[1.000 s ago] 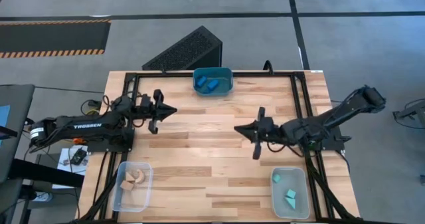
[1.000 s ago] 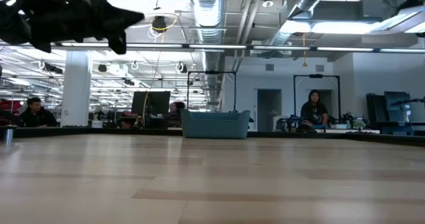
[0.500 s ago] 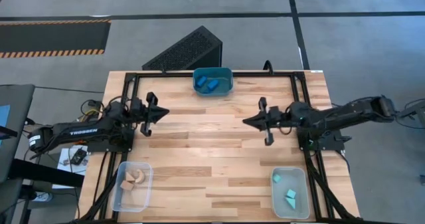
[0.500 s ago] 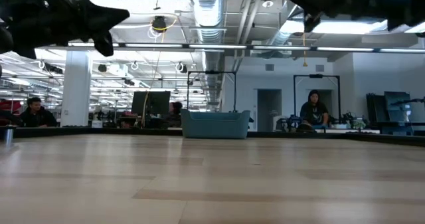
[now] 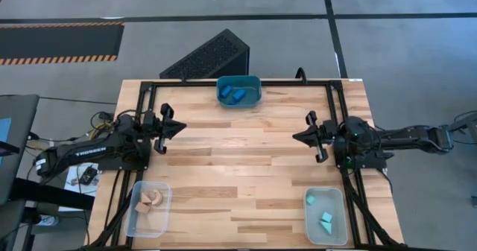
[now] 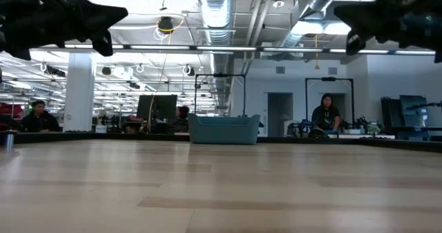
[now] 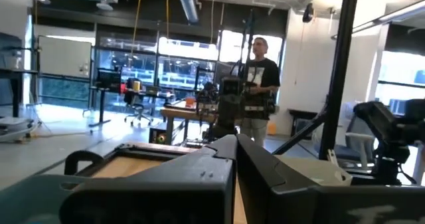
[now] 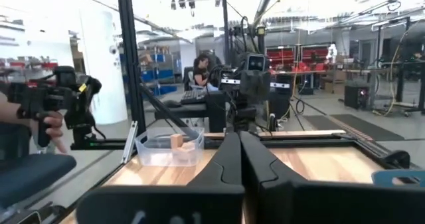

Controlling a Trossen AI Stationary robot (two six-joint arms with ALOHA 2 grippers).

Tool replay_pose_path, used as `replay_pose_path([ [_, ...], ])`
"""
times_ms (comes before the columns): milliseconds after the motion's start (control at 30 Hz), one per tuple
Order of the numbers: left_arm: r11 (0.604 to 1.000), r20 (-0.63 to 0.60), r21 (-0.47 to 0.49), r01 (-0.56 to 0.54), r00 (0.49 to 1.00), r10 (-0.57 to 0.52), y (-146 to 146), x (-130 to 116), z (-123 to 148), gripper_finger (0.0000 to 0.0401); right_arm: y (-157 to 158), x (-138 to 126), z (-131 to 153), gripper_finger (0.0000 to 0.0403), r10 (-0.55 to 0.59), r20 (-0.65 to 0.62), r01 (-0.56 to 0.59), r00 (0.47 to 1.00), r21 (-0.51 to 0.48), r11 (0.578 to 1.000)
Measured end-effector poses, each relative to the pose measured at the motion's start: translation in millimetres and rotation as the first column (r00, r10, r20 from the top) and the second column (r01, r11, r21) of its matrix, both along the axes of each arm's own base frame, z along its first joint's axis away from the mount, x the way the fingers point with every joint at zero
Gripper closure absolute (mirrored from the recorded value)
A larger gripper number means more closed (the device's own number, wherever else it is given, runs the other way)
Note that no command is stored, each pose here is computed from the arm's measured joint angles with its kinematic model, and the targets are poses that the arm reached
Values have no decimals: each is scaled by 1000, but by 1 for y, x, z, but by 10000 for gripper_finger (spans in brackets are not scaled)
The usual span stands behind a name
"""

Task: Sort & place blocks by color
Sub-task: Return to Home Position

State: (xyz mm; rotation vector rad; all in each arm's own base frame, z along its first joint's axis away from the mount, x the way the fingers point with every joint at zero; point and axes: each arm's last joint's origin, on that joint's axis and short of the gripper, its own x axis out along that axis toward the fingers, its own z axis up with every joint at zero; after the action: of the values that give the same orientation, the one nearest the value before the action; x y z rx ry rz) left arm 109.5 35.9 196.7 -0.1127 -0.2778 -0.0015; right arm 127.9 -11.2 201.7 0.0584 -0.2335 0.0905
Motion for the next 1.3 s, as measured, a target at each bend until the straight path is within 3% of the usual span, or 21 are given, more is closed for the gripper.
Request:
replay_pose_path([
  [300, 1000, -108, 0, -21, 994, 21, -3, -3, -11, 401, -3, -16, -9, 398, 15, 4, -15, 1000, 3, 1000],
  [633, 997, -83, 71, -26, 996, 32, -7, -13, -10, 401, -5, -38, -1, 398, 99, 93, -98, 991, -25, 995],
  [800, 996, -111, 88, -21, 993, 31, -10, -19, -15, 401, -8, -41, -5, 394, 99, 59, -99, 993, -3, 995],
  [933, 993, -160, 98, 60, 986, -43, -12, -18, -19, 401, -11, -41, -8, 395, 69, 29, -69, 997, 22, 997],
  [1133, 990, -193, 140, 19, 981, 8, -11, -17, -23, 401, -14, -42, -7, 393, 35, 36, -35, 999, 18, 999],
  [1300, 989, -201, 120, 83, 978, -57, -12, -17, -24, 401, -14, -40, -15, 393, 26, -34, -27, 999, -18, 999],
])
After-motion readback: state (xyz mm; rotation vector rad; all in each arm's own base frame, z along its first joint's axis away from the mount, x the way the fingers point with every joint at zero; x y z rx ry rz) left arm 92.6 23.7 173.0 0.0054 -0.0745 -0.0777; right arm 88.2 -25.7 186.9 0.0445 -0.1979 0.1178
